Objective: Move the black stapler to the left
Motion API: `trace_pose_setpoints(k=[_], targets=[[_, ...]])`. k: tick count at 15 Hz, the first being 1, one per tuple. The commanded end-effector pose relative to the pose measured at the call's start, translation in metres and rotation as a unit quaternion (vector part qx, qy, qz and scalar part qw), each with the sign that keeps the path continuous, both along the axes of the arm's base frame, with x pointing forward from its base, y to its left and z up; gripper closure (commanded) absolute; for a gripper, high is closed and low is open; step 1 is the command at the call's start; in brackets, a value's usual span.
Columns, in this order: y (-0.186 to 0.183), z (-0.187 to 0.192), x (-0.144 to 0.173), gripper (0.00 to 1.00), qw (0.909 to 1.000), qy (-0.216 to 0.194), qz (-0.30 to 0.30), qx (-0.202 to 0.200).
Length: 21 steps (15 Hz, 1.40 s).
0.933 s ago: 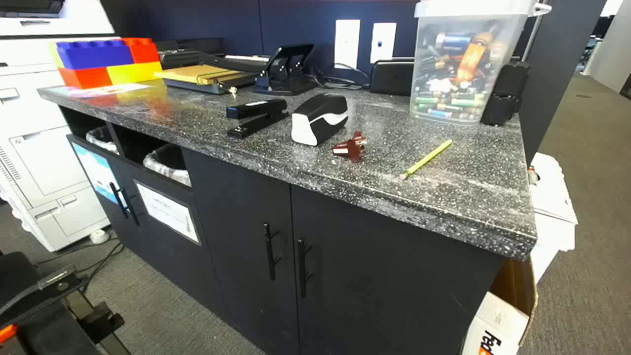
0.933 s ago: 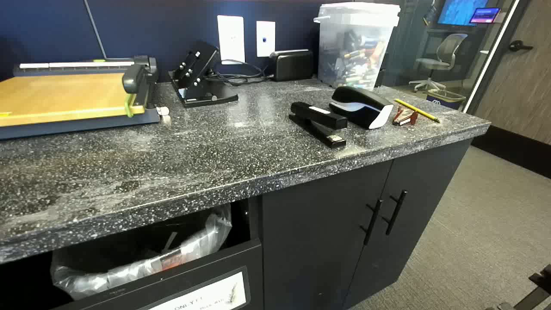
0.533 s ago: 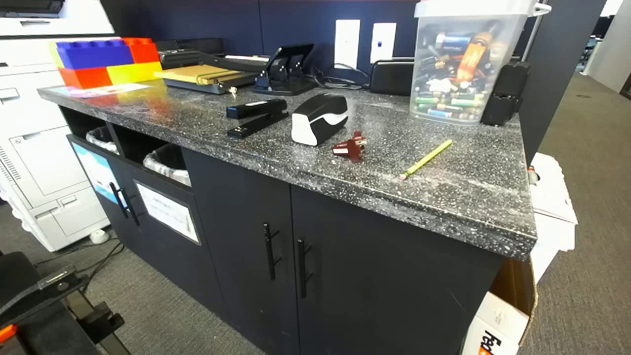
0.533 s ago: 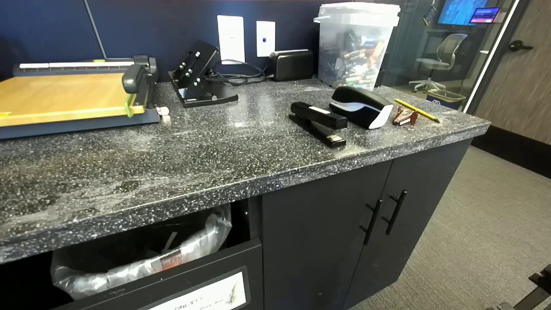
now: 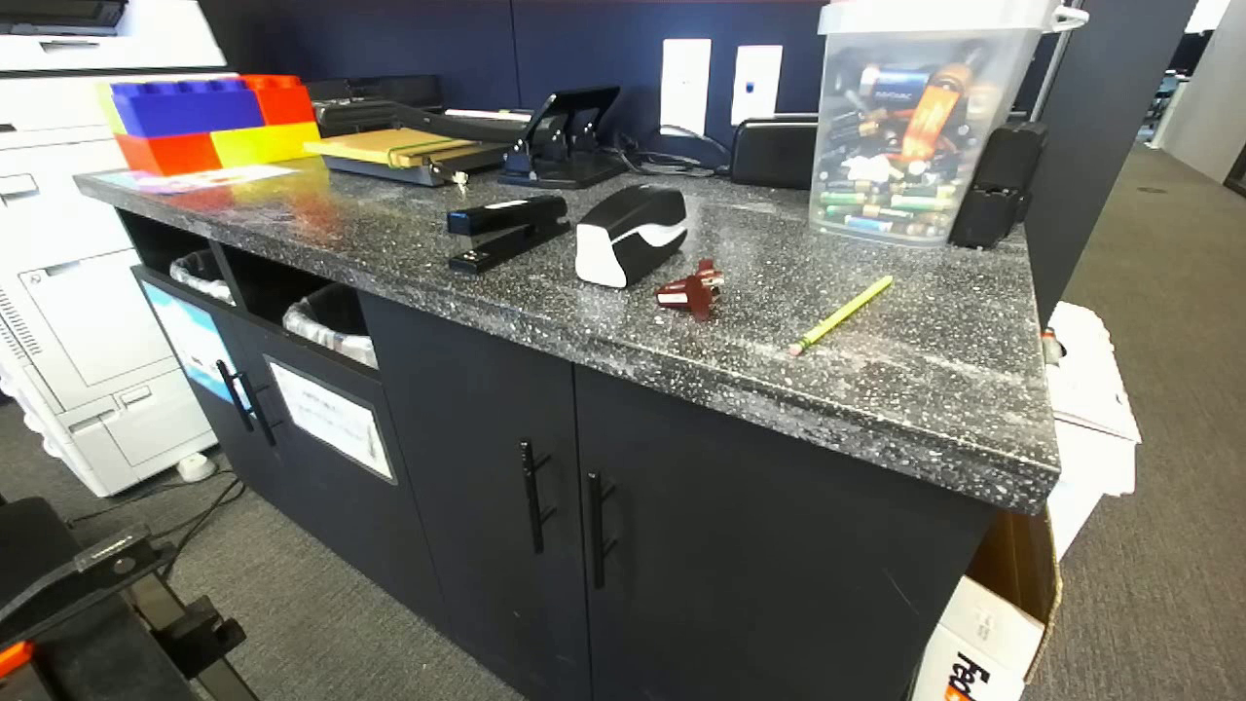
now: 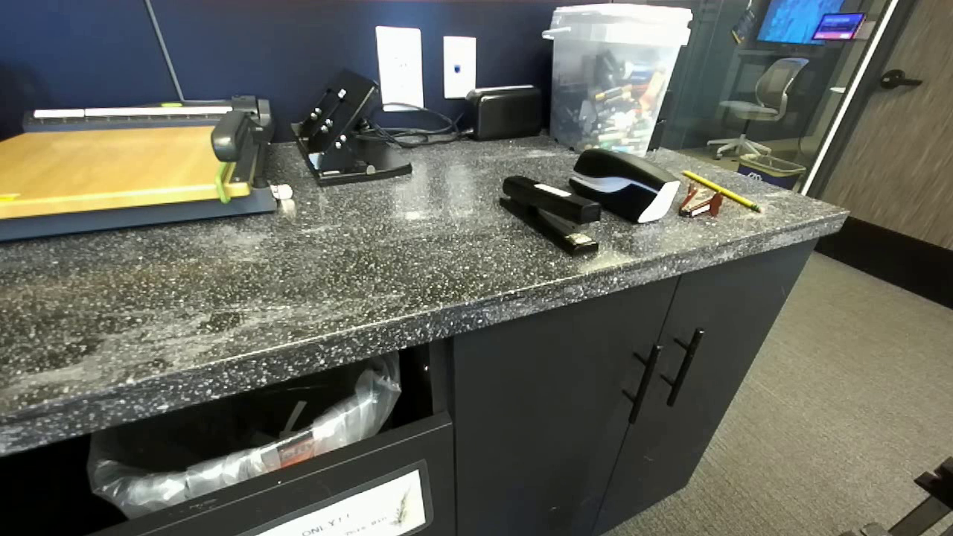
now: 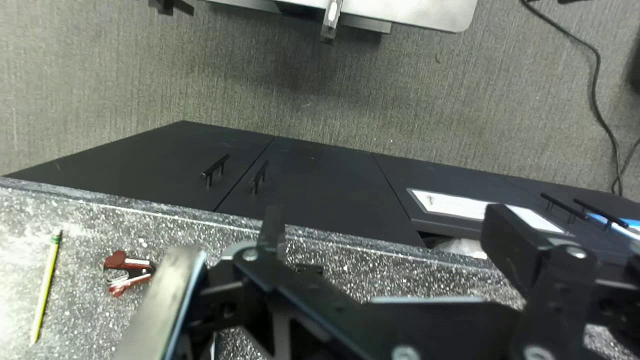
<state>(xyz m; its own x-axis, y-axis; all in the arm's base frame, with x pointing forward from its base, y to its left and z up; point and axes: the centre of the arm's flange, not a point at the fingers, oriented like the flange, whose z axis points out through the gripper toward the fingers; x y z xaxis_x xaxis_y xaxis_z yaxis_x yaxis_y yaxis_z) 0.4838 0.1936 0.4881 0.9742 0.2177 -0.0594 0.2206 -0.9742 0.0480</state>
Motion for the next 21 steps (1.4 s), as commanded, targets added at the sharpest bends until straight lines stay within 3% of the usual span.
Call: trace_pose_setpoints(k=[1,5,9,16,21], targets=[[0.020,-0.004,0.072,0.00,0.9994,-0.019,-0.020,0.022],[0.015,-0.047,0.139,0.00,0.9977,-0.027,-0.056,0.028],[-0.003,-0.094,0.186,0.00,0.9964,-0.014,-0.081,0.018],[-0.018,-0.173,0.229,0.00,0.9945,0.012,-0.104,0.002],[-0.010,-0.218,0.241,0.00,0.9940,0.028,-0.106,-0.006]])
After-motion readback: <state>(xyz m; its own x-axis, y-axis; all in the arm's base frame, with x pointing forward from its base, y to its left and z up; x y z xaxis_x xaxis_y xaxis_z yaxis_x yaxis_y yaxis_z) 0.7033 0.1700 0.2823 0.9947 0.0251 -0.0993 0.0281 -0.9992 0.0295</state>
